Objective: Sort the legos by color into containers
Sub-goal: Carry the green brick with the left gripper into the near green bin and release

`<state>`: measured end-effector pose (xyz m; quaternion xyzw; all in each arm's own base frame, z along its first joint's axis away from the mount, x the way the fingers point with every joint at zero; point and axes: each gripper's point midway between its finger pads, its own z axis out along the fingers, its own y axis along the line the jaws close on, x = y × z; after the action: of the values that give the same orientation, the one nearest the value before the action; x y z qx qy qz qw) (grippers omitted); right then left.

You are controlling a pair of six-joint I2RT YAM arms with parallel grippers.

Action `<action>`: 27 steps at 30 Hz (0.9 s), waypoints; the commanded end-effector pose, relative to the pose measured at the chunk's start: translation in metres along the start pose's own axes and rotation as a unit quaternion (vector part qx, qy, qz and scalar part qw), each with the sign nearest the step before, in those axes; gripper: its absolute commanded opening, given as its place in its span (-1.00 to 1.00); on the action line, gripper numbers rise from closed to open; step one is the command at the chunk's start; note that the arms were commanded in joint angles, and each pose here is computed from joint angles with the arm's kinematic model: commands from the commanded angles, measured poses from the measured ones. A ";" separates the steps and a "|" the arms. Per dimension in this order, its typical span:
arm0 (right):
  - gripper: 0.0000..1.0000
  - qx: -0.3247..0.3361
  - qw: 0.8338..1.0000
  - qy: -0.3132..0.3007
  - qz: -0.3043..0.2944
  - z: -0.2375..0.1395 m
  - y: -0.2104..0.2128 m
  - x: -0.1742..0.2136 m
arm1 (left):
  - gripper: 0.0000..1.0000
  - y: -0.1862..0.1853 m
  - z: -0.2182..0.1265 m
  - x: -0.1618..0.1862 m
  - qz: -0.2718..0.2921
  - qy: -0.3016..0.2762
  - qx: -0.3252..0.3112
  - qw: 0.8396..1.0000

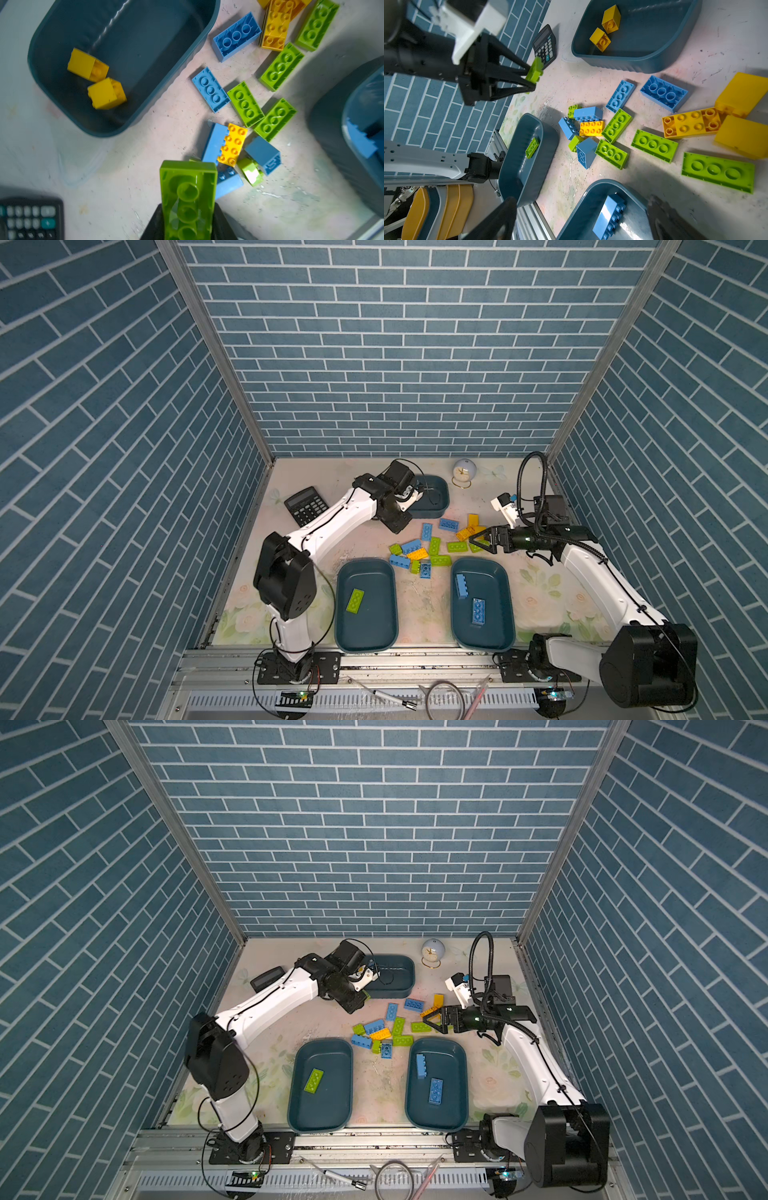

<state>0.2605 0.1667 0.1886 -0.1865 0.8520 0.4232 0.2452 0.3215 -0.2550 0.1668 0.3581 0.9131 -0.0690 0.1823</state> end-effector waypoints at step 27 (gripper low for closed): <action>0.95 -0.011 0.999 0.027 -0.019 0.024 0.009 0.013 | -0.35 -0.009 0.017 0.169 0.065 0.191 -0.032 0.979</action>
<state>0.2529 0.1890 0.1702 -0.1999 0.8528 0.4284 0.2221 0.2003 -0.1676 0.0818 0.3787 0.9241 0.0420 0.0278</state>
